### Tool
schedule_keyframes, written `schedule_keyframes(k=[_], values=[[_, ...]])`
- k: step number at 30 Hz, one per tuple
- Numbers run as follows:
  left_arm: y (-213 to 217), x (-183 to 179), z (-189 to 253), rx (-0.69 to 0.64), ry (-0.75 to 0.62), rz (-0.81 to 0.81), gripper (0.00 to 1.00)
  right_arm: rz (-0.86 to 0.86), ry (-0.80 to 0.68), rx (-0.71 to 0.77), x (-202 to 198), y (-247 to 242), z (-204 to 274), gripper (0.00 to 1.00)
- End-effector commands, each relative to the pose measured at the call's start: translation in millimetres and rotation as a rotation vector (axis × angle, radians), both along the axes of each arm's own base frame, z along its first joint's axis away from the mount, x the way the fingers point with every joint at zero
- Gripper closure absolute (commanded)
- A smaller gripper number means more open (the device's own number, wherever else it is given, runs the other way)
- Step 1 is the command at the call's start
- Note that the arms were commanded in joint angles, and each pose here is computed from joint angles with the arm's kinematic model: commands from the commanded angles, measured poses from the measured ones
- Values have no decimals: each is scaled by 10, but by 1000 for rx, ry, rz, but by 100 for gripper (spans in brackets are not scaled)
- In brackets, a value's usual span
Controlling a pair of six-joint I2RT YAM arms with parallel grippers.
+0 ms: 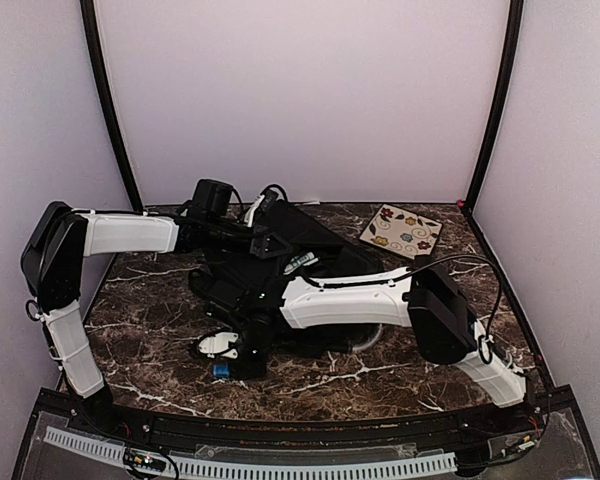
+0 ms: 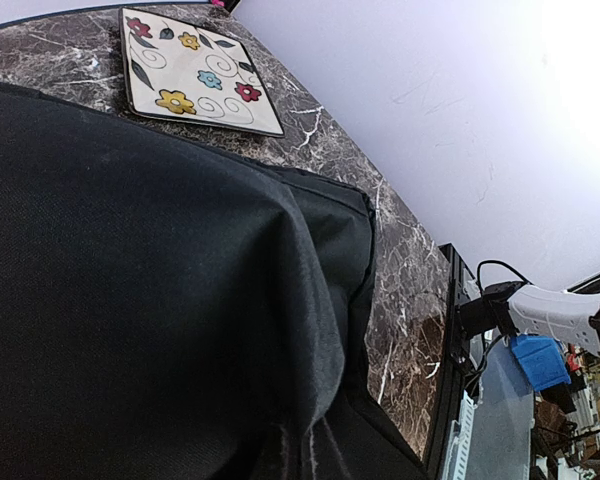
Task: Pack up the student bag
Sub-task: Pick up the pen from the center of the board, then place the pen in the second largest pocket of the bag.
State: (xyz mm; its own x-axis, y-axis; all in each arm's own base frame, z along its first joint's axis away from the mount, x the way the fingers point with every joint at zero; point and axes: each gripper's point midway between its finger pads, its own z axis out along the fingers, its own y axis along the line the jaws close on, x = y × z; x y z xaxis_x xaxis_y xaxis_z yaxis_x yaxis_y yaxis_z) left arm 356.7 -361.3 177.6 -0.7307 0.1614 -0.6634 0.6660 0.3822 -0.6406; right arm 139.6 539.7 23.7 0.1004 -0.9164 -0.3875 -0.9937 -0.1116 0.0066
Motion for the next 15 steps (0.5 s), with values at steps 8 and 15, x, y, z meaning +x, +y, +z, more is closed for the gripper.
schedule_keyframes(k=[8,15], values=[[-72,-101,455,-83,-84,-65,100,6,78,85,-171,-394,1055,76],[-73,-95,429,-77,-82,-64,100,-44,82,128,34,-938,1478,76]])
